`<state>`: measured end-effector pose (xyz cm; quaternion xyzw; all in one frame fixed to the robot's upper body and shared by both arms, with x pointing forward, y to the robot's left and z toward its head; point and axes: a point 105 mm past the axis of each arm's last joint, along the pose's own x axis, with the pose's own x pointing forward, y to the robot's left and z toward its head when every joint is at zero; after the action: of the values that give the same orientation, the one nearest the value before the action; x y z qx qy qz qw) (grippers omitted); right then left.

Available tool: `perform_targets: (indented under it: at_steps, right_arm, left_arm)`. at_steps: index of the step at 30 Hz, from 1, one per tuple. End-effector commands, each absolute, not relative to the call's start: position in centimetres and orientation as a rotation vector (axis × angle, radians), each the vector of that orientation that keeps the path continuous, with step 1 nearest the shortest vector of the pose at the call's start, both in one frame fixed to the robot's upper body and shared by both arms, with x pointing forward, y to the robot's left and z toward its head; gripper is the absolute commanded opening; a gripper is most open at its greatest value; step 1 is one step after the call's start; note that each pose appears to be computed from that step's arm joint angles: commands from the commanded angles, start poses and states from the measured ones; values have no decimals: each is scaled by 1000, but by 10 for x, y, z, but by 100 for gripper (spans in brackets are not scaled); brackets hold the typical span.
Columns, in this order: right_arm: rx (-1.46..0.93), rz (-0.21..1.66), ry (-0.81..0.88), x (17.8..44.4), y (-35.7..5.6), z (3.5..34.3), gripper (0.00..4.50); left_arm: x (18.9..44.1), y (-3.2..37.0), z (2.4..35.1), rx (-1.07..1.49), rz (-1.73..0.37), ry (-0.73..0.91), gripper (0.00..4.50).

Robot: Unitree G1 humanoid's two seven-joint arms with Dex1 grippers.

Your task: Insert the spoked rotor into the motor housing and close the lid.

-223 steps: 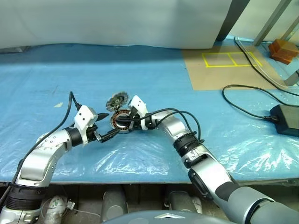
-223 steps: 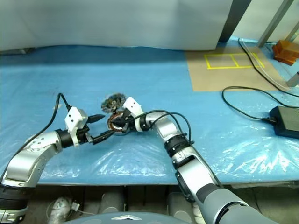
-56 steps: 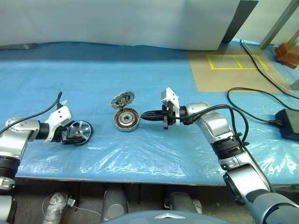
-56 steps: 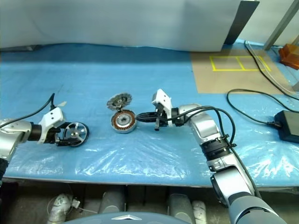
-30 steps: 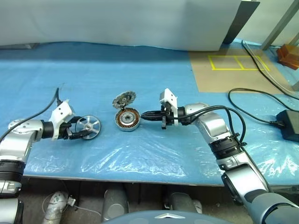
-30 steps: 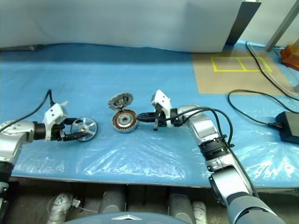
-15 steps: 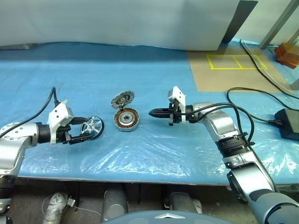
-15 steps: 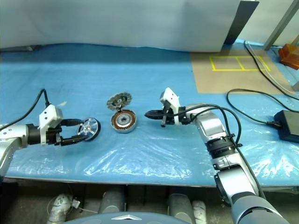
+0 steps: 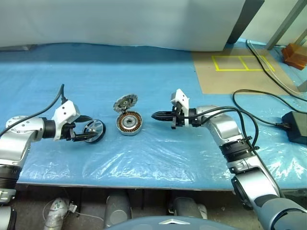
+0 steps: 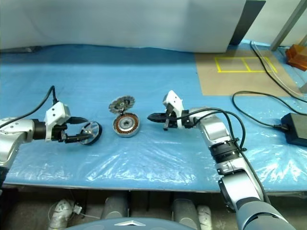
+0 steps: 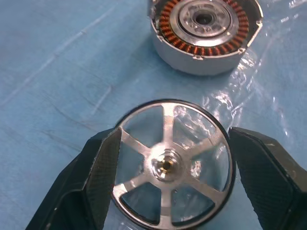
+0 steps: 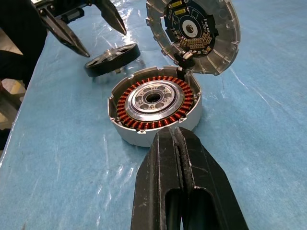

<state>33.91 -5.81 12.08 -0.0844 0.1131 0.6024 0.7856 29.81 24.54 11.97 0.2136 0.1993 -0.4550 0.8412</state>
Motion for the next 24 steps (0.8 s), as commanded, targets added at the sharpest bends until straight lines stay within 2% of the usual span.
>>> perform_targets:
  at_steps: [1, 3, 6, 17, 24]
  right_arm:
    - [-198, 1300, 209, 337, -58, 127, 0]
    - [-198, 1298, 212, 336, -59, 125, 0]
    - [-197, 1299, 212, 335, -56, 124, 0]
    - [-209, 1301, 217, 336, -54, 121, 0]
    - [-212, 1286, 221, 338, -56, 120, 0]
  left_arm:
    - [300, 251, 129, 488, -946, 401, 374]
    - [302, 254, 130, 503, -934, 397, 357]
    - [307, 254, 128, 500, -921, 394, 285]
    - [307, 239, 118, 483, -970, 418, 285]
    - [306, 261, 101, 498, -911, 491, 285]
